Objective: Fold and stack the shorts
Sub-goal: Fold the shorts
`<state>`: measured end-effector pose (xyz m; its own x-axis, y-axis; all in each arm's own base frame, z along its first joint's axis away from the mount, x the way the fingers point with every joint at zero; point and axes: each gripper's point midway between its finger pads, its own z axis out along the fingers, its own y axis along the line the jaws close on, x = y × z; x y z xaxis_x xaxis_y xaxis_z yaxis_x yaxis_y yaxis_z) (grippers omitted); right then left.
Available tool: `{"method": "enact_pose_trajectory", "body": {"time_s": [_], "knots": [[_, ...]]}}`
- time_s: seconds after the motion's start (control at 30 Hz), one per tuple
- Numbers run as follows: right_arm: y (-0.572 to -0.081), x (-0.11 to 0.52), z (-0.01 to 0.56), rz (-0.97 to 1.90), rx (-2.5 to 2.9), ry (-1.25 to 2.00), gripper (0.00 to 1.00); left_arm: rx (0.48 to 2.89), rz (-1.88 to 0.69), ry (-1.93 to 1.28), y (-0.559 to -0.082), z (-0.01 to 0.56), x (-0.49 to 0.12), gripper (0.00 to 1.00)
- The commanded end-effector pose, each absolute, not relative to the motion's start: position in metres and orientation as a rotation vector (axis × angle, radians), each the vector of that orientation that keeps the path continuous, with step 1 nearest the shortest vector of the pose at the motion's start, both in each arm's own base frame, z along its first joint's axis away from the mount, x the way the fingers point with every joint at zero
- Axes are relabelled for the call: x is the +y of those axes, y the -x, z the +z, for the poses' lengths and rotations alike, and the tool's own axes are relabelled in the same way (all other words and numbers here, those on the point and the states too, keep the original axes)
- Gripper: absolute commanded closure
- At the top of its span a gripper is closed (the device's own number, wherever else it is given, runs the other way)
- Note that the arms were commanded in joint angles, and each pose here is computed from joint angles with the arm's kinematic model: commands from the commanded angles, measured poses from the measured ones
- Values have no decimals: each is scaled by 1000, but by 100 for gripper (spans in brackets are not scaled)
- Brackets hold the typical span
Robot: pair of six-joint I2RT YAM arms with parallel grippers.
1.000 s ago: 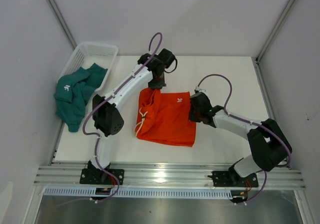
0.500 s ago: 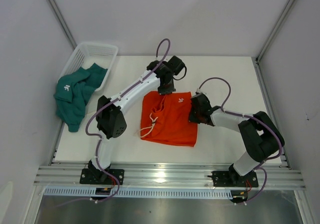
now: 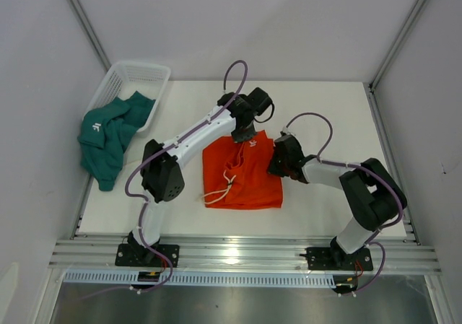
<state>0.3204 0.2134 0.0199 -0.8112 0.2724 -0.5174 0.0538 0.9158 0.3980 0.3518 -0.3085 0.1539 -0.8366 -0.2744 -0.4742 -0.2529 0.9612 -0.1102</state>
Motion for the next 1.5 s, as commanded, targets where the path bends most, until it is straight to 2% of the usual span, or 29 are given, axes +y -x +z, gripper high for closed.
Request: {"method": "enact_pose_trajectory", "body": {"time_s": [0.0,0.07,0.33,0.53,0.7,0.93,1.23,1.33,1.47], "knots": [[-294,225,-7,468,2575,-193,100,2568,-4,423,-357,167,-283,100],[-293,238,-6,474,2577,-168,100,2576,85,439,-356,162,-261,100],[-288,299,0,523,2557,-104,100,2577,157,457,-348,155,-202,100],[-282,366,2,571,2560,-19,100,2522,199,495,-348,170,-146,100],[-287,398,12,627,2547,10,100,2470,190,491,-336,190,-131,100],[-292,399,20,633,2528,13,100,2498,187,461,-329,170,-145,100],[-296,387,62,707,2466,-8,100,2511,245,427,-335,139,-166,100],[-297,376,75,717,2431,-39,91,2516,249,432,-337,134,-169,100],[-298,358,89,712,2379,-74,85,2527,223,432,-340,129,-175,98]]}}
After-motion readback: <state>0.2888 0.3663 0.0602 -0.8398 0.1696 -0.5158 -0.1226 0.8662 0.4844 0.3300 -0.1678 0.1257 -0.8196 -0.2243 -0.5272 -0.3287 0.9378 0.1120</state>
